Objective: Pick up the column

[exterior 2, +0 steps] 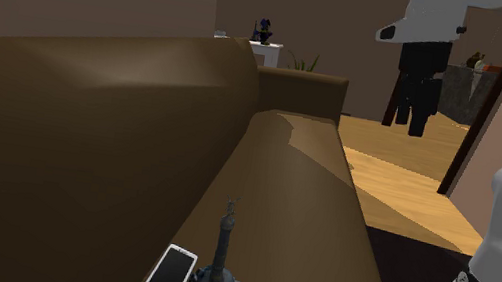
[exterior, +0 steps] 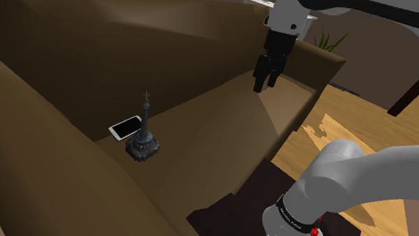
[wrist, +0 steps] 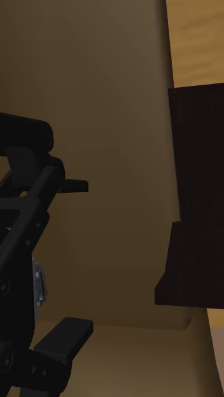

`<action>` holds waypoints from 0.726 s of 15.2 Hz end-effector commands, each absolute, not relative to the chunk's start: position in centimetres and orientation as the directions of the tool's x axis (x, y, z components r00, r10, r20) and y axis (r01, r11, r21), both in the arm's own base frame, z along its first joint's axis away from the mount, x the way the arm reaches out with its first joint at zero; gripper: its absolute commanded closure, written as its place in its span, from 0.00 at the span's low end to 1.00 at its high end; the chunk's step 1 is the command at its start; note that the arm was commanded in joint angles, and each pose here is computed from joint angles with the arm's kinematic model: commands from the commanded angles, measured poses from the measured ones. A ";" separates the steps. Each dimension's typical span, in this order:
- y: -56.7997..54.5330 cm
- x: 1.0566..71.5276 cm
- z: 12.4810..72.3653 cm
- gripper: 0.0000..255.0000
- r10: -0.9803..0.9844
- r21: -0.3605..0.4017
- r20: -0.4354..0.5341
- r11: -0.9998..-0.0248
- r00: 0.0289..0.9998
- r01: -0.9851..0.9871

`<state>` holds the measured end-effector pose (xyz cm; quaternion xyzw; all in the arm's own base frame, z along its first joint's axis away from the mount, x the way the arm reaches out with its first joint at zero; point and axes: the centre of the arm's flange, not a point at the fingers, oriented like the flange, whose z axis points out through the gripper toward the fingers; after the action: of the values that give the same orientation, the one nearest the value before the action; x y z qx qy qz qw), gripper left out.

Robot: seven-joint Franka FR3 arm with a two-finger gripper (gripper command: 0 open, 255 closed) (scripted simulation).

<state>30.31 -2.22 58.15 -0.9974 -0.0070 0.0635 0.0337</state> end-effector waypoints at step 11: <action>4.9 40.5 54.5 0.00 0.096 -0.080 -0.100 -0.993 0.990 0.088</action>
<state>39.63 4.26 54.93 -0.9970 -0.0421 0.0538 0.0370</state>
